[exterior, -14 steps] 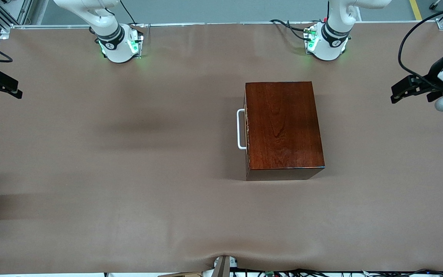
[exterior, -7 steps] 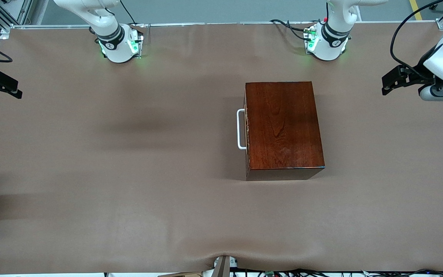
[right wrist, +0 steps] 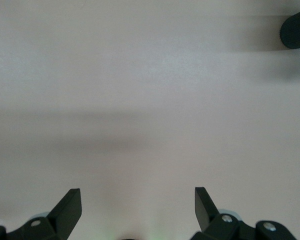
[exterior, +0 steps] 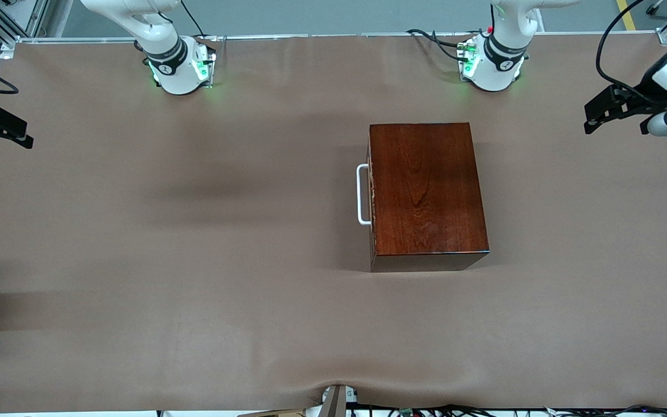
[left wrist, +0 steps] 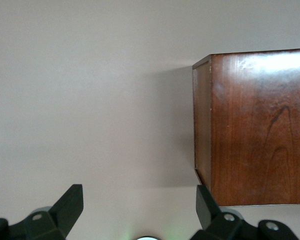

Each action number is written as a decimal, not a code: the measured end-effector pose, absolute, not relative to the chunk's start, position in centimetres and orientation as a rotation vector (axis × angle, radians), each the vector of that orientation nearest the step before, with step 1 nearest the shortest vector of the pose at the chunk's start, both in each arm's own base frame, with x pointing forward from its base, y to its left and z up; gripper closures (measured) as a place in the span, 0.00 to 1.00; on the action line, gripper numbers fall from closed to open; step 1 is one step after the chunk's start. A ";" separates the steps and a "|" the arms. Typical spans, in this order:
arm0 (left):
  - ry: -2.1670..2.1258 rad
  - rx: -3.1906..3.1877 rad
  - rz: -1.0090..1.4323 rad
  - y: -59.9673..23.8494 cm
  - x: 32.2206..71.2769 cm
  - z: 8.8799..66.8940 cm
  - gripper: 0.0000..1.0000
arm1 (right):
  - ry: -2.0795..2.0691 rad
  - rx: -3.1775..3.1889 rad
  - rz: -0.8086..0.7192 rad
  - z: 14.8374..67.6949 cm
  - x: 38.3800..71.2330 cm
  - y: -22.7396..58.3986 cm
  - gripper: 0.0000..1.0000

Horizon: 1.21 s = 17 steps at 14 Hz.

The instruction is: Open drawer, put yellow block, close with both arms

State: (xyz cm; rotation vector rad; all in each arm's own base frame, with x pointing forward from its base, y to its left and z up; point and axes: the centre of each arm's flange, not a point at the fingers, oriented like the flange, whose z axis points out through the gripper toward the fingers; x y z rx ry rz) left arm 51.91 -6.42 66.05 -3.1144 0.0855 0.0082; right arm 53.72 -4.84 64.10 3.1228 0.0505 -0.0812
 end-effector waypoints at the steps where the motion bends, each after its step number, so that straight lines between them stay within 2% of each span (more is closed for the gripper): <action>1: 0.095 -3.114 0.017 -6.8 51.7 66.1 0.00 | 0.050 3.123 -0.081 64.1 53.7 -4.8 0.00; 17: 0.094 -3.112 0.040 -6.6 51.5 66.3 0.00 | 0.042 3.123 -0.084 64.1 53.7 -5.1 0.00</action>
